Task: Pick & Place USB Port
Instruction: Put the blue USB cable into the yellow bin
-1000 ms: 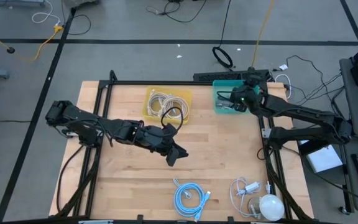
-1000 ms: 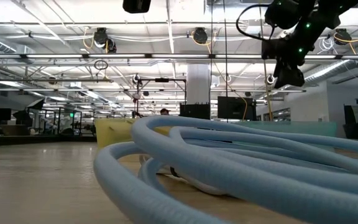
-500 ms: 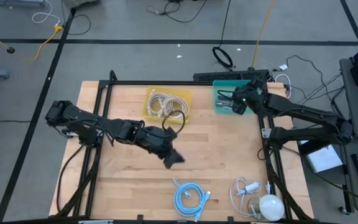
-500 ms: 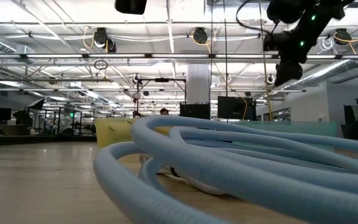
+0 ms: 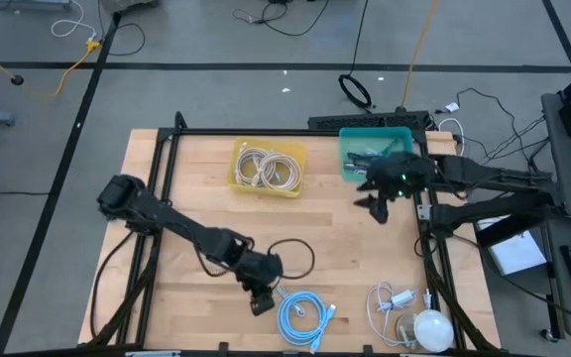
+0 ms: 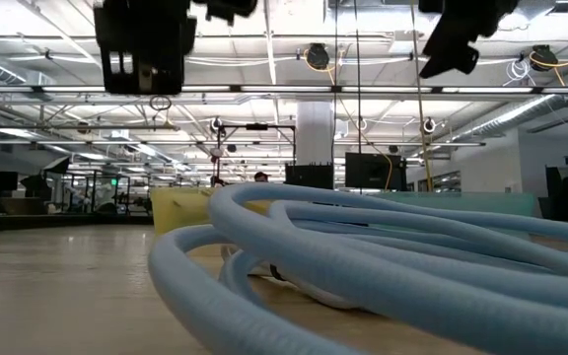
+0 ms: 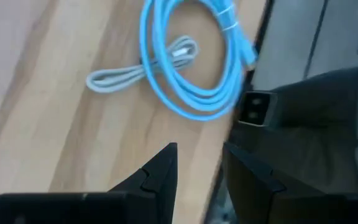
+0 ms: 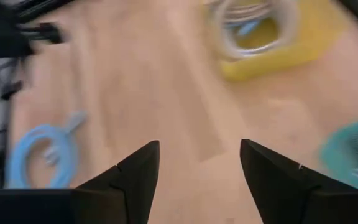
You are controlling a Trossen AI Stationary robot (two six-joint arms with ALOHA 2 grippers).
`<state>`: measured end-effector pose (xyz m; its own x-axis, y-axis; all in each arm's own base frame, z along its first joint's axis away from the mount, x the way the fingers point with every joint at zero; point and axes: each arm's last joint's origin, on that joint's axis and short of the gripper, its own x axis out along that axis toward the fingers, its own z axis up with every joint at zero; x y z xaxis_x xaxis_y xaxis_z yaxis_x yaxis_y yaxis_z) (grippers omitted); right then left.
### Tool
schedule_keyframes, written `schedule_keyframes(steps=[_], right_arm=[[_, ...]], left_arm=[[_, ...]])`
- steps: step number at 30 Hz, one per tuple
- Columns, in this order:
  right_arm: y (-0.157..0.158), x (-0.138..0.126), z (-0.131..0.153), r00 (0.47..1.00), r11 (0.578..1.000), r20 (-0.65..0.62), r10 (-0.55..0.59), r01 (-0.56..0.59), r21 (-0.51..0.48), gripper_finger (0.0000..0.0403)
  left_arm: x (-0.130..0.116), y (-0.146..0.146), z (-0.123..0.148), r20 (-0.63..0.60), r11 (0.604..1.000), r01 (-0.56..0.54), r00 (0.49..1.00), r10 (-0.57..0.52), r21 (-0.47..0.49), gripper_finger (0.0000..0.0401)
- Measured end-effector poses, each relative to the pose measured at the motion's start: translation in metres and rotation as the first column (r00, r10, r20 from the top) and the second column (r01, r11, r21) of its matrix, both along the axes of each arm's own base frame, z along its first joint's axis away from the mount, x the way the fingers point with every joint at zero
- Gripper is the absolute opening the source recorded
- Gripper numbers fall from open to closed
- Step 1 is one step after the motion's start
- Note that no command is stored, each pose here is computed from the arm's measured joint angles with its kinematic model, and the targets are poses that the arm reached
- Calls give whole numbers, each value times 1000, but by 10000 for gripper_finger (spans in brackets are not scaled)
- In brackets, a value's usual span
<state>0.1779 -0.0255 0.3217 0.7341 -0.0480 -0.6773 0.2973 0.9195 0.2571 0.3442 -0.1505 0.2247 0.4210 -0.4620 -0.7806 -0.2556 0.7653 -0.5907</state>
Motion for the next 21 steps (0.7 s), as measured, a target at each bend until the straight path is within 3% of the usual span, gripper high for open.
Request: schedule_keyframes(steps=[6,13,17,21], right_arm=[[32,0,3,997,994,26,78,-80,72,210],[59,-3,3,994,985,25,102,-105,141,209],[68,-4,4,995,986,43,94,-99,138,209],[73,-3,5,996,988,55,70,-77,137,209]], left_arm=[[13,3,-16,62,997,11,998,-15,76,129],[27,37,-18,103,989,-17,995,1,148,130],[34,52,-33,65,993,39,997,-47,107,137],[50,53,-62,52,996,92,994,-91,-15,173]])
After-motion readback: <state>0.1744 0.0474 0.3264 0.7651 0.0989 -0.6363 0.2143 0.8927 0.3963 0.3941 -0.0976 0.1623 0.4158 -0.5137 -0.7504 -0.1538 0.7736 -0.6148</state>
